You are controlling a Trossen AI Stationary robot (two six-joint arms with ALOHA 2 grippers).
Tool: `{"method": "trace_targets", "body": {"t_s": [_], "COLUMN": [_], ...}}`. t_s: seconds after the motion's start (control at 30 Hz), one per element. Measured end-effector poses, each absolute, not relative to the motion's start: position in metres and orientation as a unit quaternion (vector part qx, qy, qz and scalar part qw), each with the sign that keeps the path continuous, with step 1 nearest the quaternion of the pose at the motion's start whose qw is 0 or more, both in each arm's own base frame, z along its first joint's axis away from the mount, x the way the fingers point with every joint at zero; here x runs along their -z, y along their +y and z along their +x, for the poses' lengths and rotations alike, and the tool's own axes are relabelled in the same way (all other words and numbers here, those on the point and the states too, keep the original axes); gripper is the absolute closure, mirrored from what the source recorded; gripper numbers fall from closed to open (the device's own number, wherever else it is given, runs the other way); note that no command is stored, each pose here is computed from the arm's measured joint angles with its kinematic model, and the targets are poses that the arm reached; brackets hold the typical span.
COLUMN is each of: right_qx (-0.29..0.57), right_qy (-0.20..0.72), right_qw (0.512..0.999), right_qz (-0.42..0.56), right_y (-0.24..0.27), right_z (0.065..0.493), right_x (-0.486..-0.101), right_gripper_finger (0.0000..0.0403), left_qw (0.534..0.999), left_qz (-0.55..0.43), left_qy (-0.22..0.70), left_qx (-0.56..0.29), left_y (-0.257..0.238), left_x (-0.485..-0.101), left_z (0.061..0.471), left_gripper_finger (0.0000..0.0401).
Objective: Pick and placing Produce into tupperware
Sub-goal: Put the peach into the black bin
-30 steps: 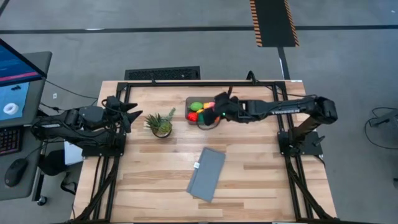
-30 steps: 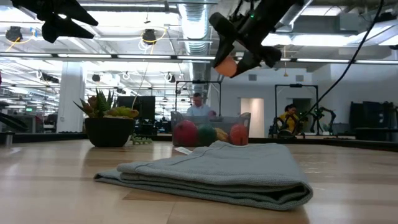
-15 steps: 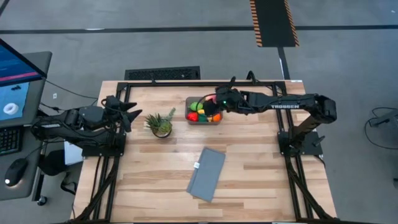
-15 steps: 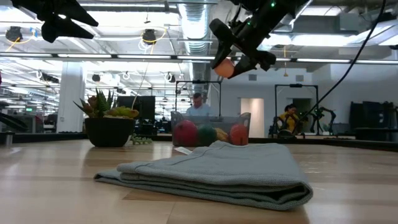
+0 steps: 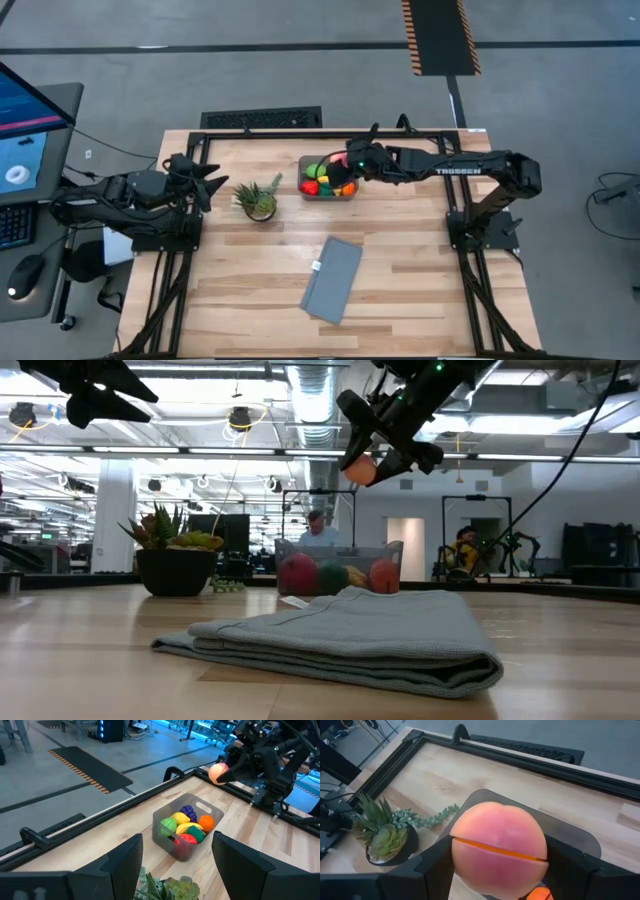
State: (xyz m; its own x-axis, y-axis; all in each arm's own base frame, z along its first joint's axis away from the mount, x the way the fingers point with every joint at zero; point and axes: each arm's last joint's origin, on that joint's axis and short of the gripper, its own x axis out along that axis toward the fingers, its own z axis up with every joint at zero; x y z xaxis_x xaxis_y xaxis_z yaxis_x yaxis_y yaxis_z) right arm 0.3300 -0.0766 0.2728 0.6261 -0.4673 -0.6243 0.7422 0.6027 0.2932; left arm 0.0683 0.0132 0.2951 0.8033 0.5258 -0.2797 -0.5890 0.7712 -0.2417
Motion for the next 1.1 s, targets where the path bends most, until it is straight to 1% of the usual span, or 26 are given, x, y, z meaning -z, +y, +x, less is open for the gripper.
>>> {"method": "trace_targets", "body": {"t_s": [0.1, 0.3, 0.5, 0.73, 0.97, 1.1], "right_qx": [0.353, 0.341, 0.326, 0.319, 0.305, 0.297], "right_qy": [0.257, 0.304, 0.300, 0.321, 0.333, 0.329], "right_qw": [0.857, 0.843, 0.845, 0.833, 0.831, 0.837], "right_qz": [0.274, 0.285, 0.301, 0.317, 0.323, 0.320], "right_y": [-0.079, -0.084, -0.092, -0.105, -0.114, -0.116], "right_z": [0.335, 0.348, 0.365, 0.376, 0.391, 0.395], "right_x": [-0.266, -0.234, -0.212, -0.188, -0.176, -0.179], "right_gripper_finger": [0.0127, 0.0127, 0.0127, 0.0127, 0.0127, 0.0127], "left_qw": [0.936, 0.936, 0.935, 0.935, 0.933, 0.932], "left_qz": [-0.160, -0.162, -0.163, -0.163, -0.166, -0.173], "left_qy": [0.099, 0.098, 0.098, 0.098, 0.095, 0.093], "left_qx": [-0.298, -0.298, -0.298, -0.298, -0.304, -0.305], "left_y": [0.013, 0.013, 0.013, 0.013, 0.013, 0.013], "left_x": [-0.295, -0.295, -0.295, -0.295, -0.295, -0.295], "left_z": [0.068, 0.068, 0.068, 0.068, 0.068, 0.068], "left_gripper_finger": [0.0174, 0.0174, 0.0174, 0.0174, 0.0174, 0.0174]}}
